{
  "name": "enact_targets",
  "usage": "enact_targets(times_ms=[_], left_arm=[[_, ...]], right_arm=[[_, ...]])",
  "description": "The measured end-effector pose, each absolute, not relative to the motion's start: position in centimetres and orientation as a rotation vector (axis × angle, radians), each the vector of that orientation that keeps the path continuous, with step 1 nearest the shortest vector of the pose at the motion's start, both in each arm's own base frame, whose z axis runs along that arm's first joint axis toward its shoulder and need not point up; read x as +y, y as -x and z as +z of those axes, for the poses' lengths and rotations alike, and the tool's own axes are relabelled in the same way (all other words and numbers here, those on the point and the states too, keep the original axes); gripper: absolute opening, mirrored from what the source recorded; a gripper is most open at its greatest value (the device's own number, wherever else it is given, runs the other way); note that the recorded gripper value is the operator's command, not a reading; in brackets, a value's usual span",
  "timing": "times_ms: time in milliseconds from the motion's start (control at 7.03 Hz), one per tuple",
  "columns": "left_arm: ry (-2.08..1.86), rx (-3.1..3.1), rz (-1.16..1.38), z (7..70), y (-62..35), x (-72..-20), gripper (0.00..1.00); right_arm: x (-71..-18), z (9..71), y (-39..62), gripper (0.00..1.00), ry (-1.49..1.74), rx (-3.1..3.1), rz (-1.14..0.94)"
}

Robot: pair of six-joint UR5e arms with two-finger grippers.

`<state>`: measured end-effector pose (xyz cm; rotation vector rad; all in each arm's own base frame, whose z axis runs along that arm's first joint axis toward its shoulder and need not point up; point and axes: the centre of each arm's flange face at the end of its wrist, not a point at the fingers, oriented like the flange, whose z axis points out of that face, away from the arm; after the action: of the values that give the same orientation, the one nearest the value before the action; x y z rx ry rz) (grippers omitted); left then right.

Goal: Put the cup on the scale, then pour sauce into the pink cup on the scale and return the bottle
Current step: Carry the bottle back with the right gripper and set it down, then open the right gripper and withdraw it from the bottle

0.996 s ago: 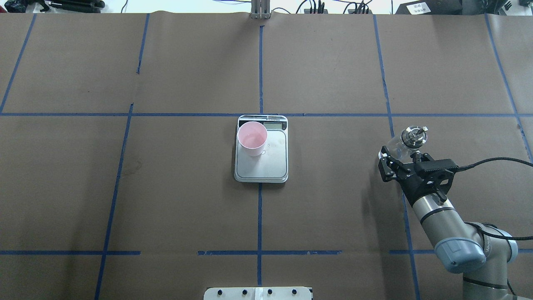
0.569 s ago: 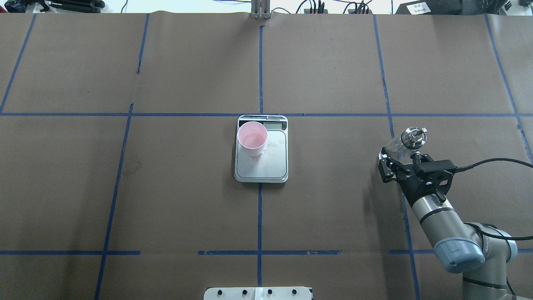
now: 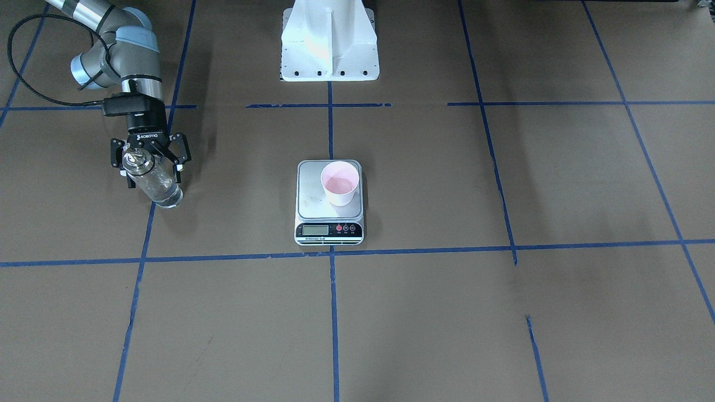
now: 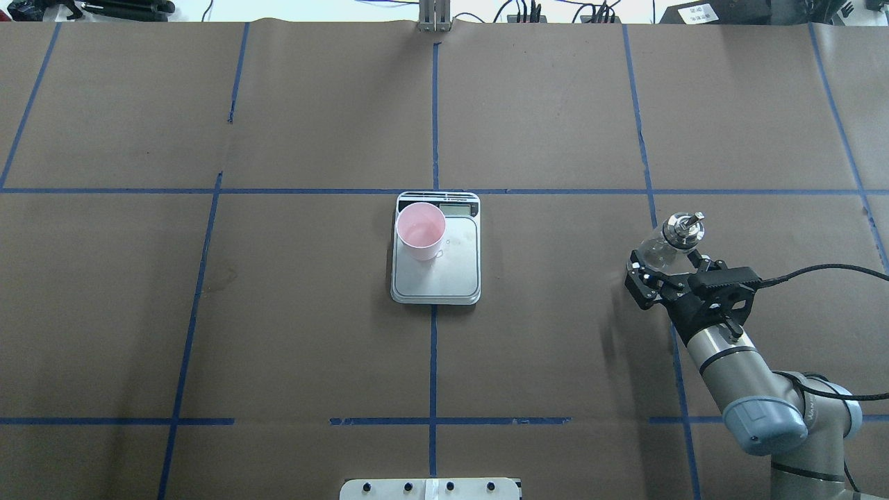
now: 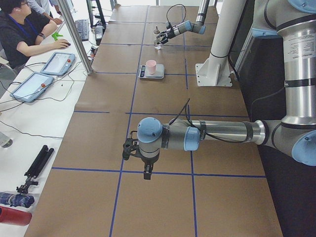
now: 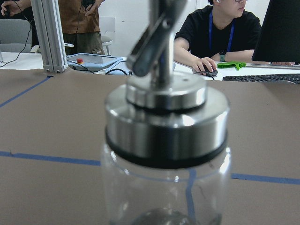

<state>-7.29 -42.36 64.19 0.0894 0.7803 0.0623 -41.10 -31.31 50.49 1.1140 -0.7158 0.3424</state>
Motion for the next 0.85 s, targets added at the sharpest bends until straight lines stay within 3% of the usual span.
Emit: enact_targets(times_ms=[854], left_arm=[[-0.088, 0.781, 0.063, 64.2, 7.2, -42.4, 1.0]], right_arm=[[-28.7, 50.2, 40.9, 1.0, -1.122, -0.79, 0.341]])
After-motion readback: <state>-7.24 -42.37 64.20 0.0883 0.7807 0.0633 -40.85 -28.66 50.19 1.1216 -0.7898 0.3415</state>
